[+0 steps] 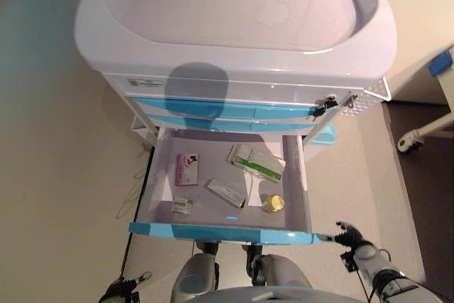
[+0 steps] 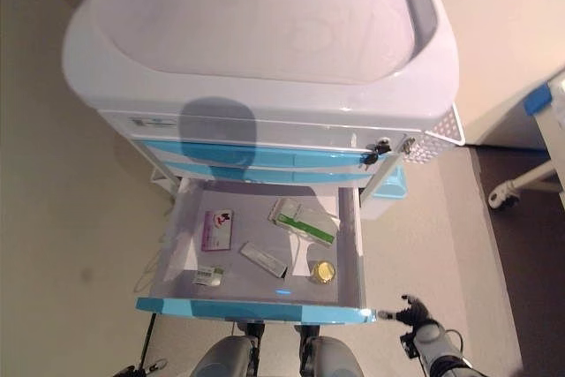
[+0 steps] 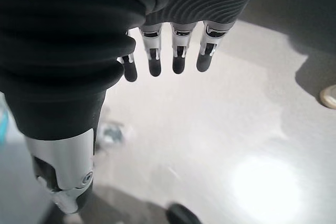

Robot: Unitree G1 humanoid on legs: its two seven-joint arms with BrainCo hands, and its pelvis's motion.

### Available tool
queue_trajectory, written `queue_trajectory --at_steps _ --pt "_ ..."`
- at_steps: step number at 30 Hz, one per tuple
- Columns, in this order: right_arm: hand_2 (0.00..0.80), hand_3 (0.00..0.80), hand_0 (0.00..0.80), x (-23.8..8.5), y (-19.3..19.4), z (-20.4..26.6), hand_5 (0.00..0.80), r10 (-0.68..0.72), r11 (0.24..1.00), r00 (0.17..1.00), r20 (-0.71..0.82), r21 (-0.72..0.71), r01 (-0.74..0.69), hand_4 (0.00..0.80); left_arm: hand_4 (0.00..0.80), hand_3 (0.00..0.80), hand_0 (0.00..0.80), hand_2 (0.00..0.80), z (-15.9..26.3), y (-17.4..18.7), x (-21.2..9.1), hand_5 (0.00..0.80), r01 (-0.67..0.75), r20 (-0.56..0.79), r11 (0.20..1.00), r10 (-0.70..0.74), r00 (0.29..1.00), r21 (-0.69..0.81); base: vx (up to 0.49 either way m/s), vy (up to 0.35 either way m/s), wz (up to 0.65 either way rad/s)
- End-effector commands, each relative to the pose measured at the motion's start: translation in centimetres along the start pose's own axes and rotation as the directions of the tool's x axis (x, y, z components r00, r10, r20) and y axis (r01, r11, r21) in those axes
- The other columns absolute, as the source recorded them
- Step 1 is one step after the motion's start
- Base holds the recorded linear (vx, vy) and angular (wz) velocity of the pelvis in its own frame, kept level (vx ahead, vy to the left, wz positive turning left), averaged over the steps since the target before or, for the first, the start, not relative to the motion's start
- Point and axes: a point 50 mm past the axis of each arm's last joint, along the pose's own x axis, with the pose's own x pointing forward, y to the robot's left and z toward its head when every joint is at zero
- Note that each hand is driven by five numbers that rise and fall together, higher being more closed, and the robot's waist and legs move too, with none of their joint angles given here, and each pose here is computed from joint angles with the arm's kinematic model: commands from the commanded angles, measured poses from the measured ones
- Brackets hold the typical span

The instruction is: Open the drawer and pick up the medicine

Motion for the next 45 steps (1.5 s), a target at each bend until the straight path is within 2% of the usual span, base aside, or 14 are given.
queue_trajectory --at_steps 1,8,11,12,17,19,21,24,26,30,32,36,43,45 --pt "0.0 0.0 0.0 -0.3 -3.6 3.6 0.0 -0.103 0.992 0.976 0.19 0.085 0.088 0.0 0.0 0.0 0.0 0.0 0.7 0.1 0.1 0.0 -0.031 0.011 0.996 0.031 0.999 0.079 -0.04 0.022 -0.25" --pt "0.0 0.0 0.0 -3.3 -5.2 9.9 0.0 -0.082 0.97 0.852 0.516 0.238 -0.052 0.0 0.0 0.0 0.0 0.0 2.6 -1.7 0.1 0.0 0.0 0.064 0.994 -0.007 0.998 0.113 -0.037 0.008 -0.25" --pt "0.0 0.0 0.0 -5.3 -5.7 12.3 0.0 -0.055 0.971 0.76 0.647 0.212 -0.11 0.0 0.0 0.0 0.0 0.0 3.5 -2.1 0.1 0.0 0.008 0.1 0.991 -0.021 0.995 0.13 -0.02 0.003 -0.17" --pt "0.0 0.0 0.0 -5.4 -5.7 12.3 0.0 -0.055 0.971 0.76 0.647 0.212 -0.11 0.0 0.0 0.0 0.0 0.0 3.5 -2.1 0.1 0.0 0.008 0.099 0.991 -0.021 0.995 0.131 -0.017 0.006 -0.09" --pt "0.0 0.0 0.0 -8.9 -5.7 16.0 0.0 0.049 0.977 0.58 0.813 0.08 -0.195 0.0 0.0 0.0 0.0 0.0 4.3 -2.2 0.0 0.0 0.01 0.13 0.989 -0.029 0.991 0.148 -0.022 -0.006 -0.05" --pt "0.0 0.0 0.0 -9.2 -5.5 16.4 0.0 0.061 0.976 0.563 0.824 0.07 -0.208 0.0 0.0 0.0 0.0 0.0 4.4 -2.2 0.0 0.0 0.009 0.133 0.989 -0.03 0.991 0.15 0.0 0.0 0.0" --pt "0.0 0.0 0.0 -10.6 -4.9 18.1 0.0 0.125 0.976 0.481 0.868 -0.02 -0.218 0.0 0.0 0.0 0.0 0.0 4.7 -2.1 0.0 0.0 0.006 0.144 0.987 -0.029 0.989 0.158 0.0 0.0 0.0" --pt "0.0 0.0 0.0 -11.1 -4.5 18.9 0.0 0.153 0.972 0.444 0.883 -0.054 -0.228 0.0 0.0 0.0 0.0 0.0 4.9 -2.2 0.0 0.0 0.005 0.154 0.986 -0.031 0.988 0.167 -0.009 -0.01 0.04" --pt "0.0 0.0 0.0 -12.2 -3.2 21.0 0.0 0.23 0.96 0.358 0.905 -0.152 -0.234 0.0 0.0 0.0 0.0 0.0 5.2 -2.4 -0.1 0.0 0.006 0.169 0.981 -0.04 0.985 0.194 -0.023 -0.019 0.1" --pt "0.0 0.0 0.0 -12.8 -2.5 22.1 0.0 0.274 0.95 0.314 0.909 -0.207 -0.232 0.0 0.0 0.0 0.0 0.0 5.5 -2.6 -0.1 0.0 0.007 0.183 0.978 -0.046 0.982 0.209 -0.013 -0.014 0.17" --pt "0.0 0.0 0.0 -13.7 -1.4 23.5 0.0 0.335 0.935 0.249 0.909 -0.288 -0.209 0.0 0.0 0.0 0.0 0.0 5.5 -2.5 -0.1 0.0 0.002 0.186 0.974 -0.045 0.982 0.225 -0.011 -0.023 0.16" --pt "0.0 0.0 0.0 -14.7 0.2 24.7 0.0 0.404 0.907 0.182 0.897 -0.367 -0.205 0.0 0.0 0.0 0.0 0.0 5.8 -2.3 -0.1 0.0 -0.01 0.197 0.971 -0.039 0.98 0.239 -0.012 -0.02 0.16" --pt "0.0 0.0 0.0 -15.5 2.3 25.9 0.0 0.48 0.872 0.128 0.868 -0.456 -0.18 0.0 0.0 0.0 0.0 0.0 6.4 -2.2 -0.2 0.0 -0.024 0.231 0.969 -0.034 0.972 0.246 -0.011 -0.016 0.18" --pt "0.0 0.0 0.0 -15.7 3.2 26.6 0.0 0.515 0.856 0.117 0.849 -0.5 -0.133 0.0 0.0 0.0 0.0 0.0 6.5 -2.1 -0.2 0.0 -0.031 0.234 0.968 -0.029 0.972 0.249 -0.014 -0.021 0.08"
